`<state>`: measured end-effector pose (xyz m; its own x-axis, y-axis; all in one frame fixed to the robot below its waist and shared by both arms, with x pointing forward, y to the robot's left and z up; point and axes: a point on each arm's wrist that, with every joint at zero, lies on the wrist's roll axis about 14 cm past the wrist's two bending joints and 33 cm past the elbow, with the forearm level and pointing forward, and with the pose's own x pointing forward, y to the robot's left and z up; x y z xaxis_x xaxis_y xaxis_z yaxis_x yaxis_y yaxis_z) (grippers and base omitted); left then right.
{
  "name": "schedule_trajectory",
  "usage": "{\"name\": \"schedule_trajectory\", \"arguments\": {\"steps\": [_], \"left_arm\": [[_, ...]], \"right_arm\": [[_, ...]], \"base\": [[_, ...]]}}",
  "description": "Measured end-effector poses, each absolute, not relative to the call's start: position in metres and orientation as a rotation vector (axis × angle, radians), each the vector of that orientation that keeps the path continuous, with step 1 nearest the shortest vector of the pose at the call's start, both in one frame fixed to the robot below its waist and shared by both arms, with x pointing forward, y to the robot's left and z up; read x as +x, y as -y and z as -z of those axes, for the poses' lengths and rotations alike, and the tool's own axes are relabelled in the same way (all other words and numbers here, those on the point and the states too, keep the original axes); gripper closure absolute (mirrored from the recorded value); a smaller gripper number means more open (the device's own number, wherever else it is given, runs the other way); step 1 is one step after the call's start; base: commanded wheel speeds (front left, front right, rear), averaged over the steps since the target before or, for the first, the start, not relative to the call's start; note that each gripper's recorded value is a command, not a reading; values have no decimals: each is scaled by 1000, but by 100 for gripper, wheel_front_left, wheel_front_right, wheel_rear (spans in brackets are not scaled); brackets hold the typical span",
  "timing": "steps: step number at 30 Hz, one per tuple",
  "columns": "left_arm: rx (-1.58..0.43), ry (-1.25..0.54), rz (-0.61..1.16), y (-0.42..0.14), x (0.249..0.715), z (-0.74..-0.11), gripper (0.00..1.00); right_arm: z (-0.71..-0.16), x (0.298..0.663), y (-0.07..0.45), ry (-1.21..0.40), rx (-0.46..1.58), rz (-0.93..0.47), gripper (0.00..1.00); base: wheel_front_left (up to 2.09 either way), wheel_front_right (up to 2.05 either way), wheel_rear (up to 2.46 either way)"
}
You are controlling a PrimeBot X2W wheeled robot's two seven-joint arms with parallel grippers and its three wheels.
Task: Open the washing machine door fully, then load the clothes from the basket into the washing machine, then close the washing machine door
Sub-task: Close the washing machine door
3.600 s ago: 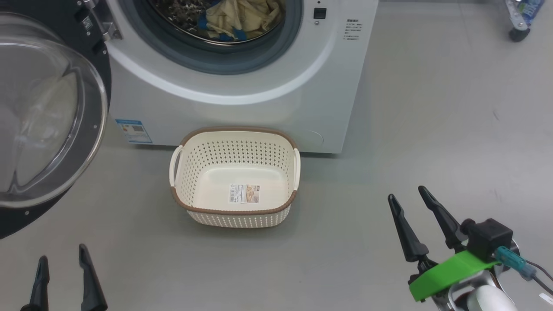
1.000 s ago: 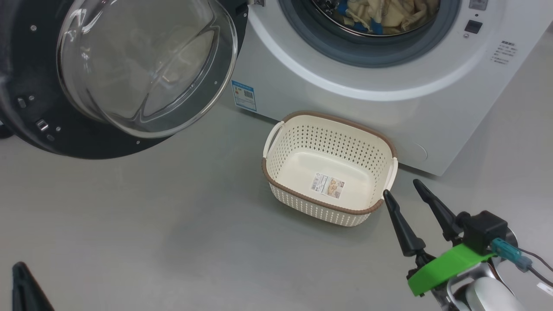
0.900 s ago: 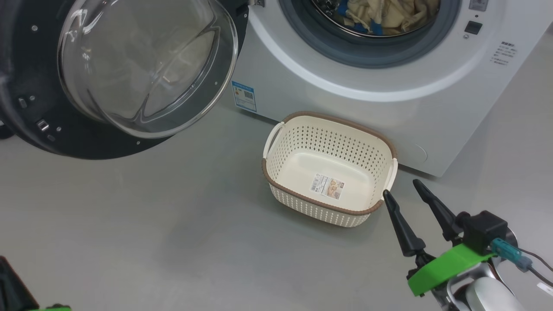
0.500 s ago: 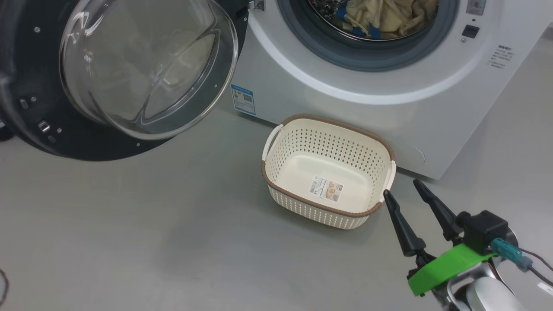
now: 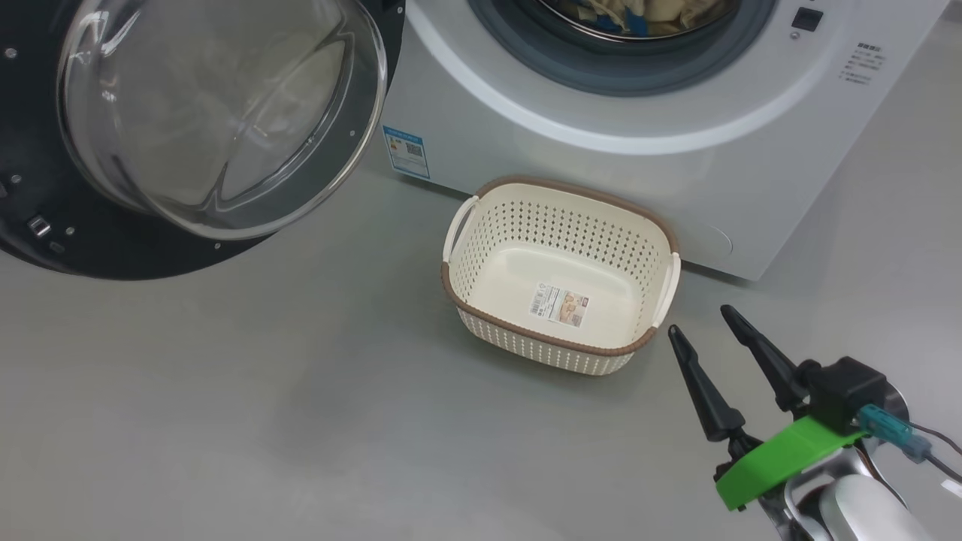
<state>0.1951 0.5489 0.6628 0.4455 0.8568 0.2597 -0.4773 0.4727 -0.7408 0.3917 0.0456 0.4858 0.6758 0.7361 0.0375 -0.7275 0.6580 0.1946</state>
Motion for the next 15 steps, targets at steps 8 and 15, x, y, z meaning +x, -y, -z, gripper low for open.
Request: {"name": "schedule_trajectory", "arguments": {"steps": [8, 15], "left_arm": [[-843, 648, -852, -574, 236, -655, 100], [-915, 597, -815, -576, 271, -641, 100]], "right_arm": [[-480, 407, -35, -63, 178, -814, 0], [-467, 416, -22, -104, 153, -799, 0]], "base": [[0, 0, 0], [0, 0, 0]]}}
